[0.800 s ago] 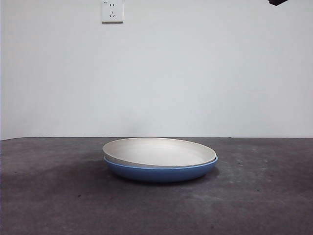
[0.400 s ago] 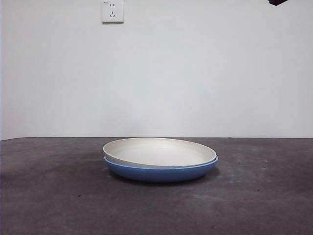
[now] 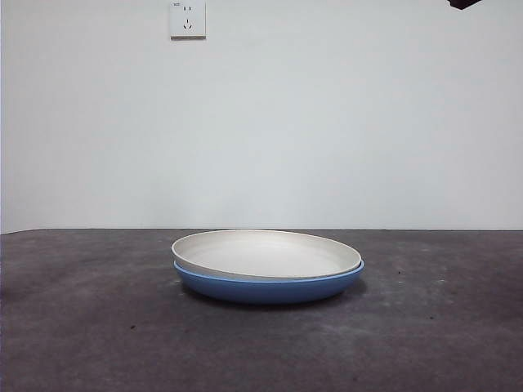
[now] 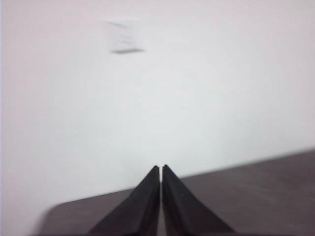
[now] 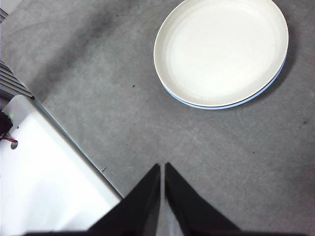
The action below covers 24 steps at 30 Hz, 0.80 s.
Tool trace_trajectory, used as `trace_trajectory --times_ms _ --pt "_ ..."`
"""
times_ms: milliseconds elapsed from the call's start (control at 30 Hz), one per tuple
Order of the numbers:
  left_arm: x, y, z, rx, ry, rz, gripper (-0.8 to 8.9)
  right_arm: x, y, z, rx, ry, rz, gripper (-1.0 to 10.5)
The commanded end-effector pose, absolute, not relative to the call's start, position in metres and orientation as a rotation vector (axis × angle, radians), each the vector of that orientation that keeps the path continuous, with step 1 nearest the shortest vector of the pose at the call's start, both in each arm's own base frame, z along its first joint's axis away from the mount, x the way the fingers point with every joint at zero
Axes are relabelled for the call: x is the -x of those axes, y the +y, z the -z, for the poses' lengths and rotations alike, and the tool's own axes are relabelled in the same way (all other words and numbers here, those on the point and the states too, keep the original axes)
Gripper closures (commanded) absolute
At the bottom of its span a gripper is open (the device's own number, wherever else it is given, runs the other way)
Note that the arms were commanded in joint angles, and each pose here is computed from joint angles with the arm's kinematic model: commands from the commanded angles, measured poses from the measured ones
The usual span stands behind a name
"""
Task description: Pick up the white plate, put it on the blue plate, put it on desk
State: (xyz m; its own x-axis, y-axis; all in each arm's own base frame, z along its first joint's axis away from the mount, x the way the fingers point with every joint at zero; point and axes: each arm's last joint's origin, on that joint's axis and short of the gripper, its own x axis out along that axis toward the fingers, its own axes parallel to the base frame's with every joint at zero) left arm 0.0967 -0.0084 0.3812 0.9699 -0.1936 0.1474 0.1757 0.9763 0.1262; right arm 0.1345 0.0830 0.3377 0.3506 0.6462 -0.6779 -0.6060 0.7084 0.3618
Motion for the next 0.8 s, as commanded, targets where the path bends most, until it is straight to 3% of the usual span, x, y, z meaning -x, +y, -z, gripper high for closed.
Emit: trace_trajectory --times_ms 33,233,533,800 --pt "-0.093 -0.004 -0.356 -0.128 -0.156 0.082 8.04 -0.136 0.085 -0.342 -0.041 0.88 -0.825 9.4" --pt "-0.089 0.001 -0.298 -0.131 -0.087 0.014 8.04 -0.136 0.085 -0.342 -0.041 0.88 -0.825 9.4" --pt "-0.09 0.002 -0.22 -0.114 0.013 0.011 8.04 -0.136 0.085 -0.342 -0.041 0.88 -0.825 9.4" --pt "-0.091 0.002 -0.185 -0.098 0.05 0.012 8.04 -0.136 0.085 -0.342 -0.041 0.88 -0.825 9.4"
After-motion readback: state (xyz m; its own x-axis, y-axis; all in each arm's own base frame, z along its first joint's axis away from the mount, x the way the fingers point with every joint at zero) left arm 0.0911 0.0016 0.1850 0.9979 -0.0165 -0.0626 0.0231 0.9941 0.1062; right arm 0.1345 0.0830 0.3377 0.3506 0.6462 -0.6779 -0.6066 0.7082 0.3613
